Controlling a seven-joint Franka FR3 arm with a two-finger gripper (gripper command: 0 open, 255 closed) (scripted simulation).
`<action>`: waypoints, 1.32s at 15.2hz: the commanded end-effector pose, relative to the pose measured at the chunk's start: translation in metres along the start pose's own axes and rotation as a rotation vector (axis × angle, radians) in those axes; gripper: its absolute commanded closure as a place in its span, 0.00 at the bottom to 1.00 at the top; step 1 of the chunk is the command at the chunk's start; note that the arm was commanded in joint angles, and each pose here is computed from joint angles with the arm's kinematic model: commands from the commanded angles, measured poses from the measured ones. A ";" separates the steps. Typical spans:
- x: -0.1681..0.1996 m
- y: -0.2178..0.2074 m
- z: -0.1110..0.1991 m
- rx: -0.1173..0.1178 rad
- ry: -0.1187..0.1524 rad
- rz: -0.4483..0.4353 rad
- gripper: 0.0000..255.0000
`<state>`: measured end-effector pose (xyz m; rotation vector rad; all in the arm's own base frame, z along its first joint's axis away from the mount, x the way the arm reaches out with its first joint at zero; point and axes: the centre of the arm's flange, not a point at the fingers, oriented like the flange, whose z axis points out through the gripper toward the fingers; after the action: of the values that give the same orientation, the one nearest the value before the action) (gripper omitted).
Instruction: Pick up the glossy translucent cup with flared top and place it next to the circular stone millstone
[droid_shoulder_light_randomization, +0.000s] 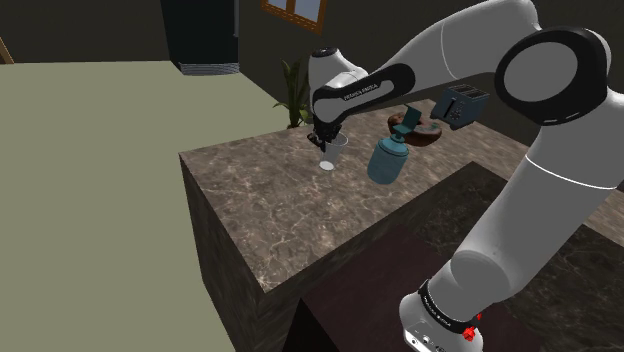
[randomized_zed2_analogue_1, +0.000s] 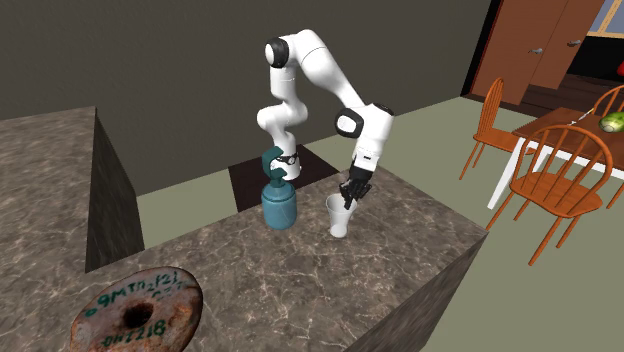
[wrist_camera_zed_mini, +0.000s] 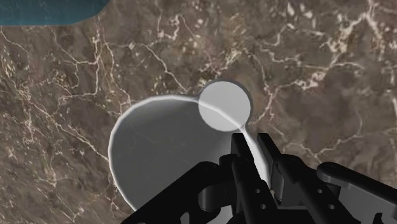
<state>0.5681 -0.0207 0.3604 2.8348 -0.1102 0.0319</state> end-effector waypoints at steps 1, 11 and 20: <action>0.000 0.000 0.000 0.000 0.000 0.000 1.00; 0.002 0.013 -0.040 0.000 0.000 0.000 1.00; 0.003 0.027 -0.086 0.000 0.000 0.000 1.00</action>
<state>0.5677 -0.0198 0.4454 2.8348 -0.1103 0.0325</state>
